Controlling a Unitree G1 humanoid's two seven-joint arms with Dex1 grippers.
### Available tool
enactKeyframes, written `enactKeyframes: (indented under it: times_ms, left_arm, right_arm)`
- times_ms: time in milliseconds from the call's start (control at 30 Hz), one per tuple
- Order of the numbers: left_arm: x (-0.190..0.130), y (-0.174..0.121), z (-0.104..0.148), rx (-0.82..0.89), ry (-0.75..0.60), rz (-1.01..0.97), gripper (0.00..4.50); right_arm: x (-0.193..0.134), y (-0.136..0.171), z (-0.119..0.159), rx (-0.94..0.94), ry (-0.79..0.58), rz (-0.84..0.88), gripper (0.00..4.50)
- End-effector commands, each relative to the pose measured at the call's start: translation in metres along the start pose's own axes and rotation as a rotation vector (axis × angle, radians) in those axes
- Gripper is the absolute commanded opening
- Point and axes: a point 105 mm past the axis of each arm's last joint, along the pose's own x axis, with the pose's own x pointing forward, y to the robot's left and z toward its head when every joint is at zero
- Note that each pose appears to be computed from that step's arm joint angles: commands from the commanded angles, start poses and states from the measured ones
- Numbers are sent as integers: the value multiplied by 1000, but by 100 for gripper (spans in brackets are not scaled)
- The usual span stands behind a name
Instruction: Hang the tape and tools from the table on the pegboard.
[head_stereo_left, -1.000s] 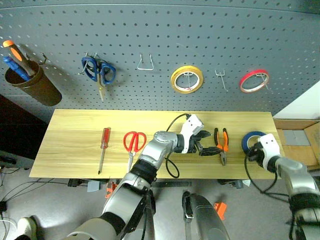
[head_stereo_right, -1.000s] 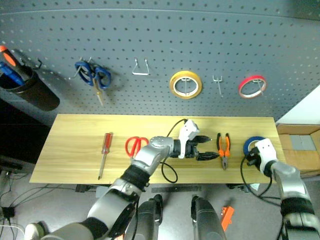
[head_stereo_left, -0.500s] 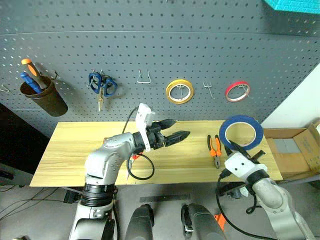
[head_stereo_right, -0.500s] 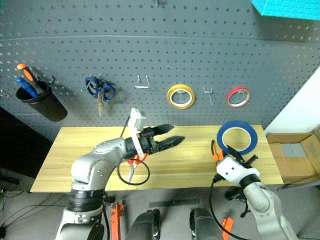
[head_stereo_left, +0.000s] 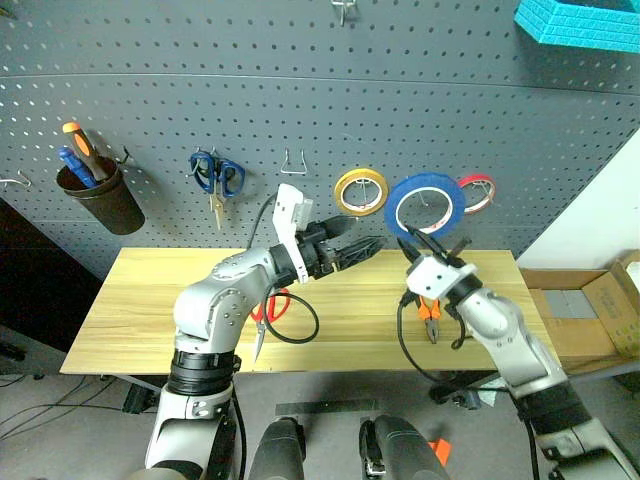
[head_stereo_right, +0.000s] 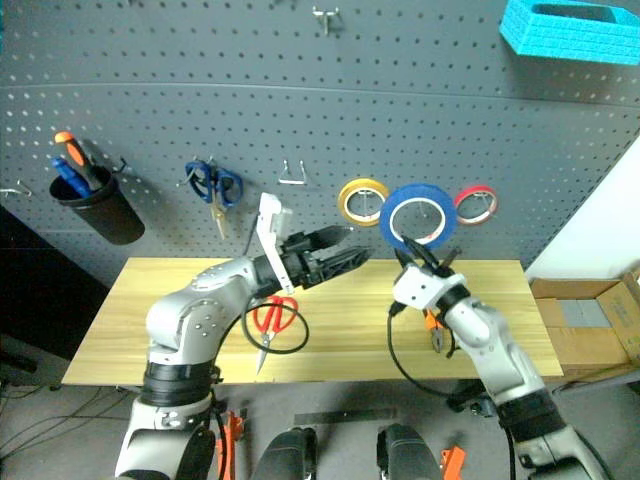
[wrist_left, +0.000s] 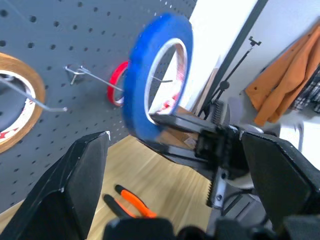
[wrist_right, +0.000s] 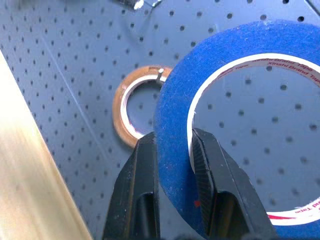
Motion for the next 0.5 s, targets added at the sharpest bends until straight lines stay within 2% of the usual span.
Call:
enactKeyframes:
  times_ms: [33,133,267,333,433,500]
  left_arm:
    - [4,-4,9,47,-33,-21,450]
    - [5,-3,6,47,-30,-22,450]
    - [8,-4,7,46,-33,-29,450]
    - [10,-5,7,46,-35,-32,450]
    - [12,-5,7,48,-36,-36,450]
    - [12,-5,7,49,-37,-35,450]
  right_arm:
    - [1,-17,-4,-7,-32,14,40]
    - [7,-17,-16,79,-2,85,40]
    - [13,-10,-17,184,5,210,40]
    - [16,-9,-24,258,55,250,40]
    - [19,-19,-27,303,71,232,40]
    - [19,-27,-32,333,90,192,112]
